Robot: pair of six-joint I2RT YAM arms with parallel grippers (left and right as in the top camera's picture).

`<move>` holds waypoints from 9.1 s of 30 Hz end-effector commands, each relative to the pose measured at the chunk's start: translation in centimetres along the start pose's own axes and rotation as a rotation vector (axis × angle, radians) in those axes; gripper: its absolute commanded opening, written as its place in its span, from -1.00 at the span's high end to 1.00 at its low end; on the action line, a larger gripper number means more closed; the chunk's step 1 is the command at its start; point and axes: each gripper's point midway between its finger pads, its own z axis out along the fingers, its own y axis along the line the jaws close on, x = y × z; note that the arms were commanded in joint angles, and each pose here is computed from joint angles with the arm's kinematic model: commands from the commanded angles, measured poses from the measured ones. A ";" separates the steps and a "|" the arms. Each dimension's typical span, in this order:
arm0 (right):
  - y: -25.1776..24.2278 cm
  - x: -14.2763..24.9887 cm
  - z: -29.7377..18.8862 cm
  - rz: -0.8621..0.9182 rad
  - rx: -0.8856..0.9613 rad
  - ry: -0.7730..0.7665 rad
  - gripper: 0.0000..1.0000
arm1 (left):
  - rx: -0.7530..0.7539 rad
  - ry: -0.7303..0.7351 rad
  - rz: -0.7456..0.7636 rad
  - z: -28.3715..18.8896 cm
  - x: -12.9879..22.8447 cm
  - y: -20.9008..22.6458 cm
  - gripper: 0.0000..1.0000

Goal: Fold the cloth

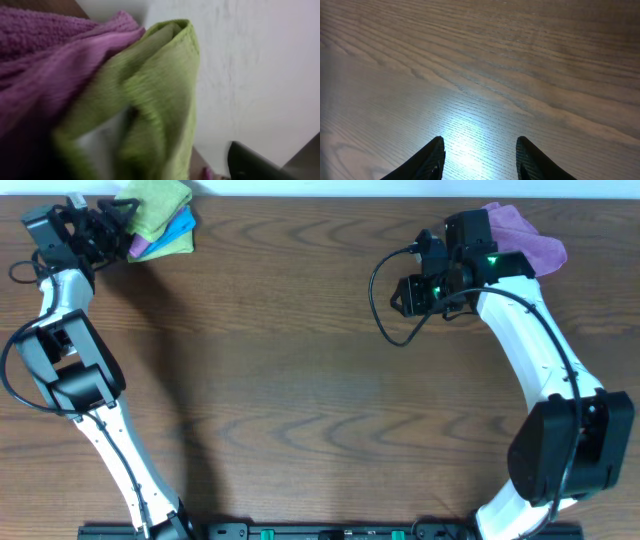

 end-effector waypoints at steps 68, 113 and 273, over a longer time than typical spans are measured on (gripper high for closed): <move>0.5 -0.5 0.0 -0.018 -0.012 -0.024 0.08 | -0.249 -0.187 0.278 4.8 0.8 -2.4 0.88; -1.3 2.0 -14.1 -0.132 0.235 -0.161 0.13 | -0.341 0.118 0.731 -11.8 10.1 -22.3 0.88; -4.1 19.6 -15.1 -0.287 0.495 -0.769 -0.99 | -0.493 -0.445 1.049 -28.6 30.7 -3.4 -0.91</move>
